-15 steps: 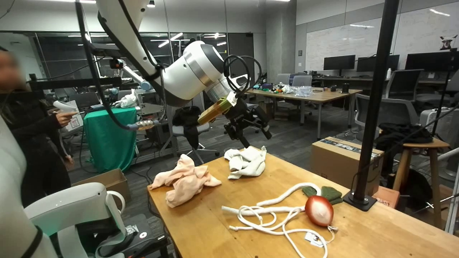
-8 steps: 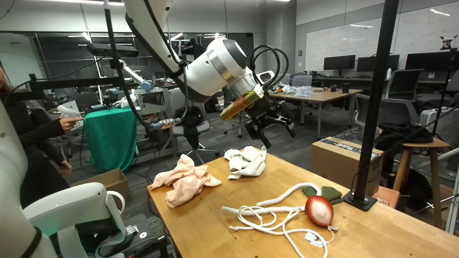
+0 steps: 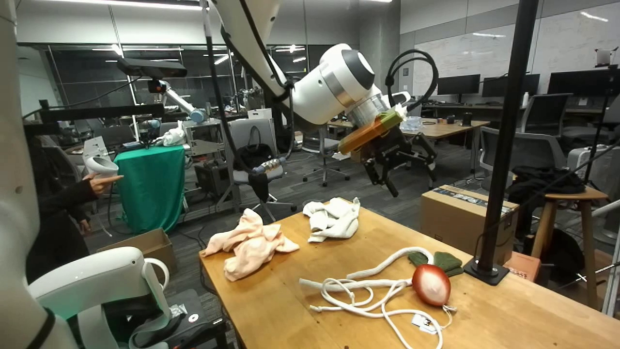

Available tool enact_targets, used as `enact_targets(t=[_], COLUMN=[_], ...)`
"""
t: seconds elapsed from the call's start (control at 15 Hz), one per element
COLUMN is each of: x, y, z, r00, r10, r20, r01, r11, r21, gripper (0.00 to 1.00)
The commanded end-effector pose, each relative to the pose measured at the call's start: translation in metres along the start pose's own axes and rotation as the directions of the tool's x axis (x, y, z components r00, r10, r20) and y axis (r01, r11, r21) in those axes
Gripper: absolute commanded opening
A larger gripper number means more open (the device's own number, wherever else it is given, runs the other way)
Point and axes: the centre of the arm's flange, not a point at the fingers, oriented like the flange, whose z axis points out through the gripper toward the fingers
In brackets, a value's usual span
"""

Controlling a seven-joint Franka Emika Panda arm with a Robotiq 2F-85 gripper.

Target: Move the white towel to the left, move the yellow towel to the right, move the pink t-shirt to the right, move the peach t-shirt to the right, move the radish to the right, separate the two white ropes

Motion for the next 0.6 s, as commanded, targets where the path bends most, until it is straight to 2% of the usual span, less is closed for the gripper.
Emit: enact_targets(t=[0.0, 0.2, 0.53], x=[0.036, 0.043, 0.041], y=[0.025, 0.037, 0.053], z=[0.018, 0.043, 0.086], r00=[0.999, 0.997, 0.986], r10=[-0.008, 0.008, 0.047], r20=[0.033, 0.074, 0.158], r01=[0.006, -0.018, -0.083], r11=[0.998, 0.989, 0.97], r21=[0.067, 0.144, 0.23], gripper=[1.0, 1.0, 1.0])
